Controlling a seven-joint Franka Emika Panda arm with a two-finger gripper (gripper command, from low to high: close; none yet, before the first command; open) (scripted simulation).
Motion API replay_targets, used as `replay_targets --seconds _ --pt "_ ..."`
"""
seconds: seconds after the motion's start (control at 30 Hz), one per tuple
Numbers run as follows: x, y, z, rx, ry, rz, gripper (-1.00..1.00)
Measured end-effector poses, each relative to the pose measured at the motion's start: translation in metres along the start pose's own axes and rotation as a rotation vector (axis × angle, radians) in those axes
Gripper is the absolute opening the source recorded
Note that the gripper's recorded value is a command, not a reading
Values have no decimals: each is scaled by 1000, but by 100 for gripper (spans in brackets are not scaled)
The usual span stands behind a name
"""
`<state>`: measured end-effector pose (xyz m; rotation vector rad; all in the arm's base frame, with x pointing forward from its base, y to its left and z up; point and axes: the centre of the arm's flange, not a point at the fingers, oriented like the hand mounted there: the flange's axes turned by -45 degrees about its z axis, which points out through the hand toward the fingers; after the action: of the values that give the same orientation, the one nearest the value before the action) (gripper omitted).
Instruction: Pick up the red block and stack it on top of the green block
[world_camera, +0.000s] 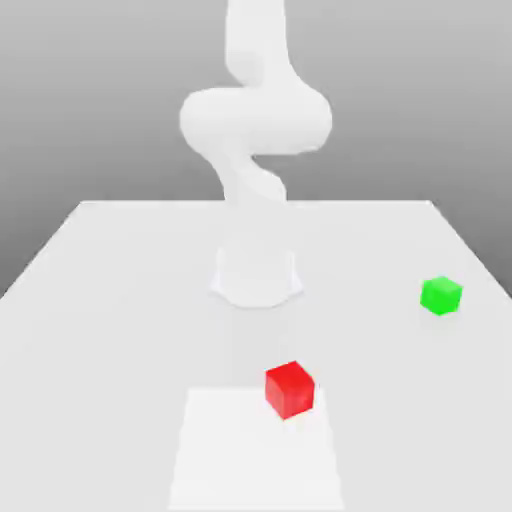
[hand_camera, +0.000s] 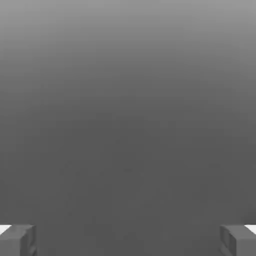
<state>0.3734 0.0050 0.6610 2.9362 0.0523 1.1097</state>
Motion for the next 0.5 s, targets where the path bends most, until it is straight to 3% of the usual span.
replay_targets --seconds 0.27,0.5 --pt "-98 -24 179 57 -293 -183 0" --pt "-248 -43 283 138 -572 -362 0"
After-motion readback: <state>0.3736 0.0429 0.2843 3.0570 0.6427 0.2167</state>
